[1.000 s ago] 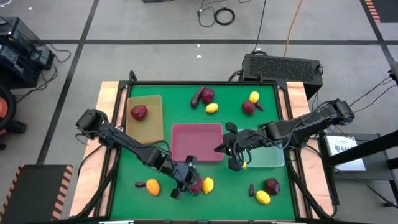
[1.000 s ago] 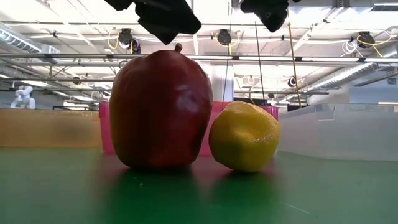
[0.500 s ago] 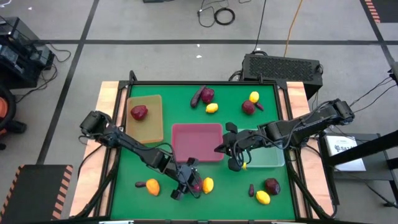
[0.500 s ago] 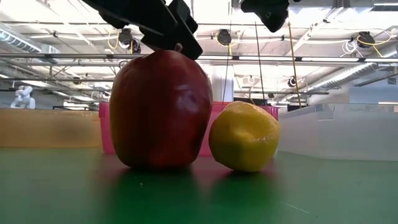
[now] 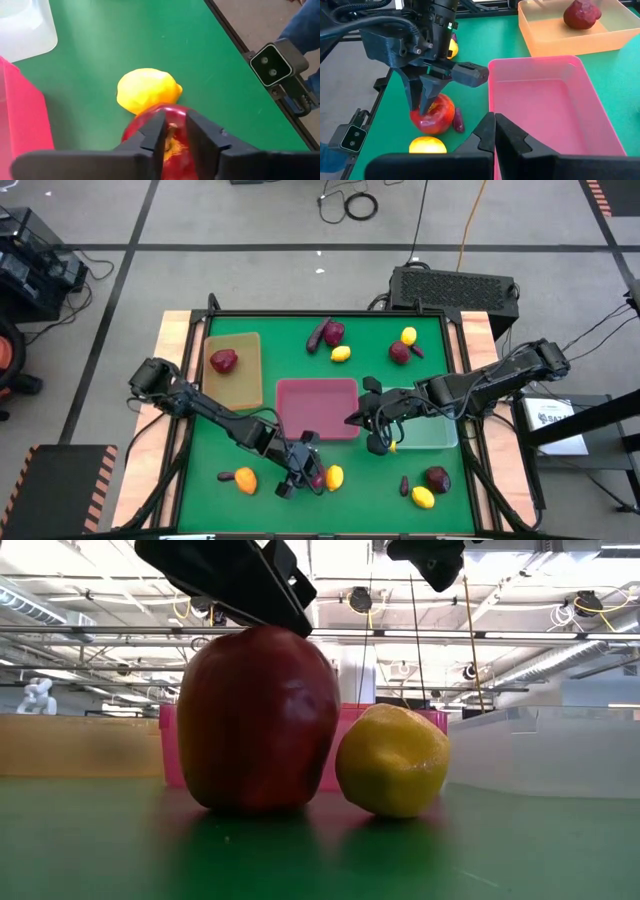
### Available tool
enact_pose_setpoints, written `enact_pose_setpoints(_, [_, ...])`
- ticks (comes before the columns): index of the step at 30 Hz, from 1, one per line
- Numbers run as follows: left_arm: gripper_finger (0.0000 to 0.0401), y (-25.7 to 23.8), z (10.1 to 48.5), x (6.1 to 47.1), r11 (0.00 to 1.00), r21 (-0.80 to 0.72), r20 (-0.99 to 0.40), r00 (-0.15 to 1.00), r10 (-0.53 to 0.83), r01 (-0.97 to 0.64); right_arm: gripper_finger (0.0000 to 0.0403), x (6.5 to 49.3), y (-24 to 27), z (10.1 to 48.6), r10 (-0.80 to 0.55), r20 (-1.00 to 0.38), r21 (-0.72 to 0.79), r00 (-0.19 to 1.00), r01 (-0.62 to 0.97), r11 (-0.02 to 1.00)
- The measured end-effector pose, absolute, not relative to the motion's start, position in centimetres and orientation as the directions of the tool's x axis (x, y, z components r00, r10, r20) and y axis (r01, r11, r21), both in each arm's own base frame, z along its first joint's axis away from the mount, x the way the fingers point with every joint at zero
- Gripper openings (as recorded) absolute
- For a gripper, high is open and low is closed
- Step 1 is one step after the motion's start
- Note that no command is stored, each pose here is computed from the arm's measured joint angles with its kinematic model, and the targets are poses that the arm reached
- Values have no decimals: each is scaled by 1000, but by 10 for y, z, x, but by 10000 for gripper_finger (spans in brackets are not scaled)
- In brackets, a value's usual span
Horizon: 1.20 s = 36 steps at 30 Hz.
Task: Sort produce into baskets
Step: Put the red apple into the orange bin
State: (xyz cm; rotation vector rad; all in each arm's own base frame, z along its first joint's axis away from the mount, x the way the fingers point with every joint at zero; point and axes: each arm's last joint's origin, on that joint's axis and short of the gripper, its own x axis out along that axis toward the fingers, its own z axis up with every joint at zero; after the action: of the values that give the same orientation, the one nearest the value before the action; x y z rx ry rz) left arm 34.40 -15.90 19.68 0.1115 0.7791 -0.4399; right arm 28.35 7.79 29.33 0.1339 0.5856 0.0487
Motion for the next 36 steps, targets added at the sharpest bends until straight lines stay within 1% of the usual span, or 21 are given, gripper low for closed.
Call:
enact_pose_setpoints(8, [12,-158,197,344,900,-72,-698,623,-354,430,0,283,78,293,83,-548,139,832,-7,990])
enact_pose_setpoints(14, [10,-156,206,340,901,-72,-701,621,-351,429,0,284,78,293,82,-548,139,833,-6,990])
enact_pose_setpoints(18, [9,-147,235,329,906,-75,-670,652,-355,416,0,284,78,293,82,-548,139,833,-6,990])
enact_pose_setpoints(20, [8,-140,253,322,920,-66,-645,687,-335,387,0,284,78,293,83,-548,139,833,-7,990])
enact_pose_setpoints(24, [8,-119,285,302,967,-21,-626,751,-210,253,0,284,78,293,79,-547,145,833,1,989])
enact_pose_setpoints(28, [8,-87,305,276,995,51,-672,740,-31,88,0,284,78,293,80,-544,154,835,6,988])
enact_pose_setpoints(31, [7,-57,316,254,993,93,-705,700,117,-71,0,285,78,295,83,-525,161,847,2,987])
enact_pose_setpoints(34, [7,-27,319,231,970,130,-750,618,233,-208,0,286,79,298,87,-500,169,862,-2,986])
enact_pose_setpoints(36, [7,-10,314,217,948,152,-776,561,289,-279,0,287,79,299,89,-487,173,869,-4,985])
